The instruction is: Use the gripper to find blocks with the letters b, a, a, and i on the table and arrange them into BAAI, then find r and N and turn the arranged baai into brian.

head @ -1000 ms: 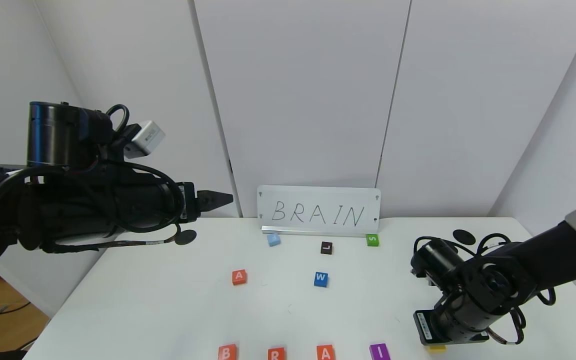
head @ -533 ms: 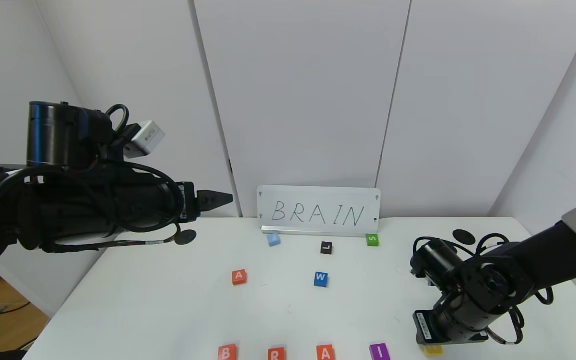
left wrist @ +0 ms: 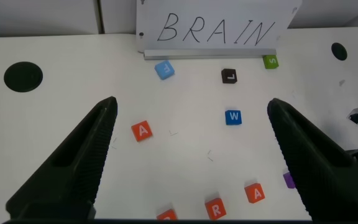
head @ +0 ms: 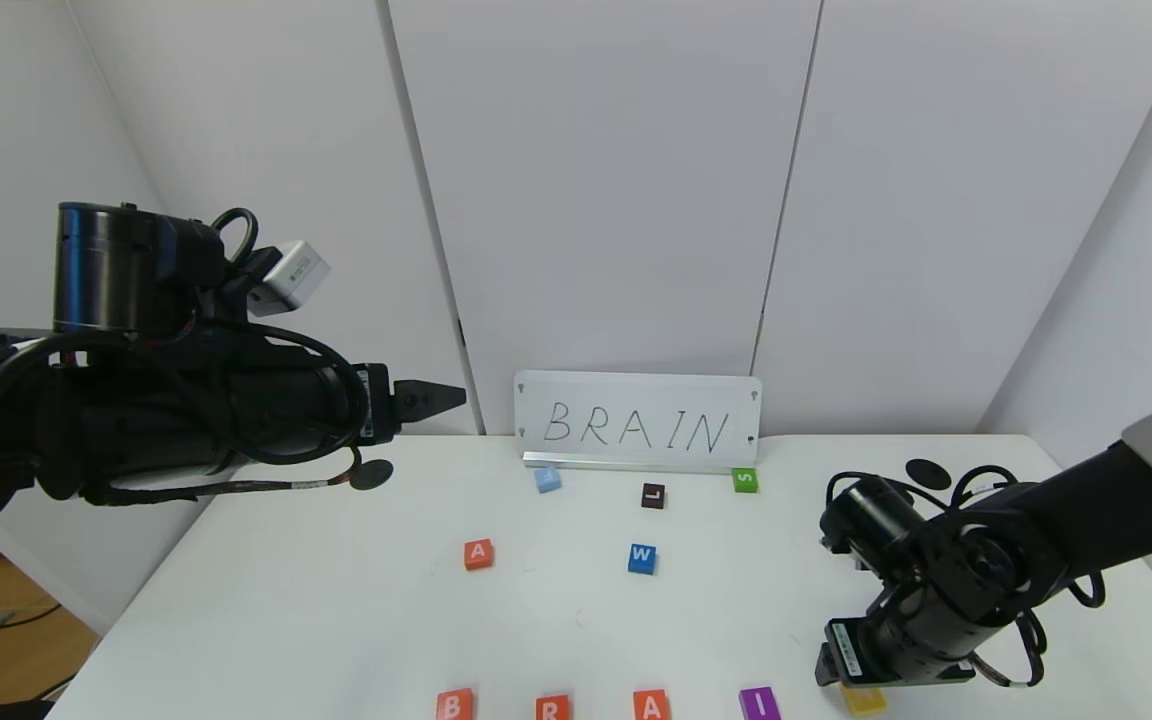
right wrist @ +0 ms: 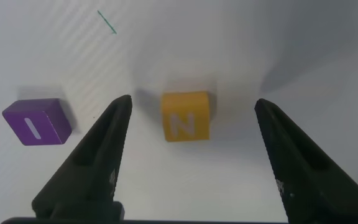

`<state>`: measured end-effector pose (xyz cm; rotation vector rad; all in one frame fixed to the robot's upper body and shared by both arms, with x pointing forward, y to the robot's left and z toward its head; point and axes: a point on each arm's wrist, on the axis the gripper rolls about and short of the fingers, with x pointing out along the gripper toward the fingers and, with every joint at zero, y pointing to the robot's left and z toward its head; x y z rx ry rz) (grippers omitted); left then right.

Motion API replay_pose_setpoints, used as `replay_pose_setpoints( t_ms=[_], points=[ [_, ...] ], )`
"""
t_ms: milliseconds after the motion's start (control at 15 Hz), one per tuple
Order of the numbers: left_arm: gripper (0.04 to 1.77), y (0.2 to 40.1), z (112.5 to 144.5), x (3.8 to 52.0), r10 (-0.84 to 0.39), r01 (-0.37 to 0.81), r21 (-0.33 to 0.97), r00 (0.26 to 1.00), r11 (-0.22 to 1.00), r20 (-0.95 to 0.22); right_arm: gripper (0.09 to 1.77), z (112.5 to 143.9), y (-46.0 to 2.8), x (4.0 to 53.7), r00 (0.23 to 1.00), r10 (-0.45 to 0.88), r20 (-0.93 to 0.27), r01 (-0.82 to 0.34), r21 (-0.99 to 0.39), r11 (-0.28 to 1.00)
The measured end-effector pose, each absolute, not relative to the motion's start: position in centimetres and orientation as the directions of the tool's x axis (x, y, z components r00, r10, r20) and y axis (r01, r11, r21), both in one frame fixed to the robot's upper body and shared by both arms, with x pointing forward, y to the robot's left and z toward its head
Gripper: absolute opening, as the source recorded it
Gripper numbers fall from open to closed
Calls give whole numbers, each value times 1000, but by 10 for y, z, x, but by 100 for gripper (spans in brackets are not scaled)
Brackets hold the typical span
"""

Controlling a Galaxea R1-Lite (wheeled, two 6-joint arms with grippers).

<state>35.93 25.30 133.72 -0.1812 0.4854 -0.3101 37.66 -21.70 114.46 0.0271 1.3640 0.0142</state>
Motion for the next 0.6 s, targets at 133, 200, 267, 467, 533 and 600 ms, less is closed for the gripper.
replay_pose_setpoints(
  t_ms=[133,200,267,467,533,600],
  points=[
    [172,253,1337,359,-334,249,-243,838,938,-431,149,1151,-219,378,225,32,-974,11,36,999],
    [172,253,1337,360,-334,248,-243,838,938,-432,151,1158,-221,379,245,39,-969,16,44,999],
    [172,253,1337,360,-334,248,-243,838,938,-432,153,1168,-223,380,272,46,-961,21,54,998],
    [172,253,1337,360,-332,252,-235,839,939,-430,159,1210,-236,378,362,63,-930,10,71,997],
    [172,254,1338,359,-330,253,-229,842,940,-427,161,1228,-242,375,397,68,-915,5,76,997],
    [172,255,1339,358,-328,252,-227,845,941,-423,162,1246,-248,371,436,74,-897,-1,82,997]
  ],
)
